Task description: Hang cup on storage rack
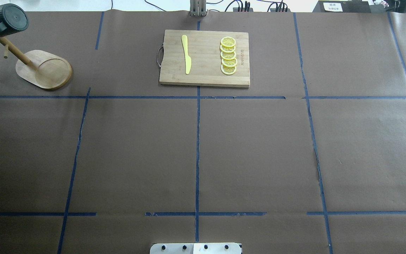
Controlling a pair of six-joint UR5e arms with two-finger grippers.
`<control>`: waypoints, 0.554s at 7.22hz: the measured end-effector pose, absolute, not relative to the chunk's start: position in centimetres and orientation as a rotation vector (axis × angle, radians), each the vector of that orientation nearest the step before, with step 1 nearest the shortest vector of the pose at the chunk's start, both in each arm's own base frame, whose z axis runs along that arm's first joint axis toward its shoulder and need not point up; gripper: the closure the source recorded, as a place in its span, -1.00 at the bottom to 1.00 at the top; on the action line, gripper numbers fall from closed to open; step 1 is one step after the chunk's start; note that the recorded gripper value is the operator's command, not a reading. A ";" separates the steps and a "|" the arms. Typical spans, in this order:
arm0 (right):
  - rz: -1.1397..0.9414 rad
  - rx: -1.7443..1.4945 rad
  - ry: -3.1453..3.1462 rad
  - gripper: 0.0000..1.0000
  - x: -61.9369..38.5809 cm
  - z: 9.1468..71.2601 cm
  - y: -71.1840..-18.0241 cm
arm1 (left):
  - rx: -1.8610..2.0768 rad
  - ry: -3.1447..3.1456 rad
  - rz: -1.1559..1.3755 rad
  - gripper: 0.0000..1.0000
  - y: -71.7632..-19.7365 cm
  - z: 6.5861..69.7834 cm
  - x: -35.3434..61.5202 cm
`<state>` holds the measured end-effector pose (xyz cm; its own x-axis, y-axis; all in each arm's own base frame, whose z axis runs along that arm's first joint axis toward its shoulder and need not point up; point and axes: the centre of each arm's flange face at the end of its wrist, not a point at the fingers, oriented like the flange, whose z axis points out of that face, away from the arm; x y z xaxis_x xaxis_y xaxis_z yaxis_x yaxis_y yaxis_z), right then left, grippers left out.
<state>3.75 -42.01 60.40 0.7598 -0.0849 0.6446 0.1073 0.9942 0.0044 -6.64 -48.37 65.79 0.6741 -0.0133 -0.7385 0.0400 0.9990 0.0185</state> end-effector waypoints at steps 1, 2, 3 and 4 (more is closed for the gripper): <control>-0.105 -0.033 -0.700 -1.00 3.7 60.4 -42.0 | 0.032 0.831 -0.031 -1.00 -48.2 65.9 -6.6; -0.105 -0.031 -0.701 -1.00 3.7 60.3 -42.0 | 0.030 0.830 -0.032 -1.00 -48.0 66.0 -6.6; -0.106 -0.031 -0.701 -1.00 3.7 60.3 -42.0 | 0.030 0.829 -0.032 -1.00 -48.0 66.0 -6.7; -0.106 -0.030 -0.701 -1.00 3.7 60.3 -42.0 | 0.030 0.829 -0.032 -1.00 -48.0 66.0 -6.7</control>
<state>3.73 -42.03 60.27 0.7588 -0.0869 0.6454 0.1072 0.9942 0.0078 -6.67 -48.01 65.99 0.6755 -0.0170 -0.7372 0.0406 0.9991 0.0142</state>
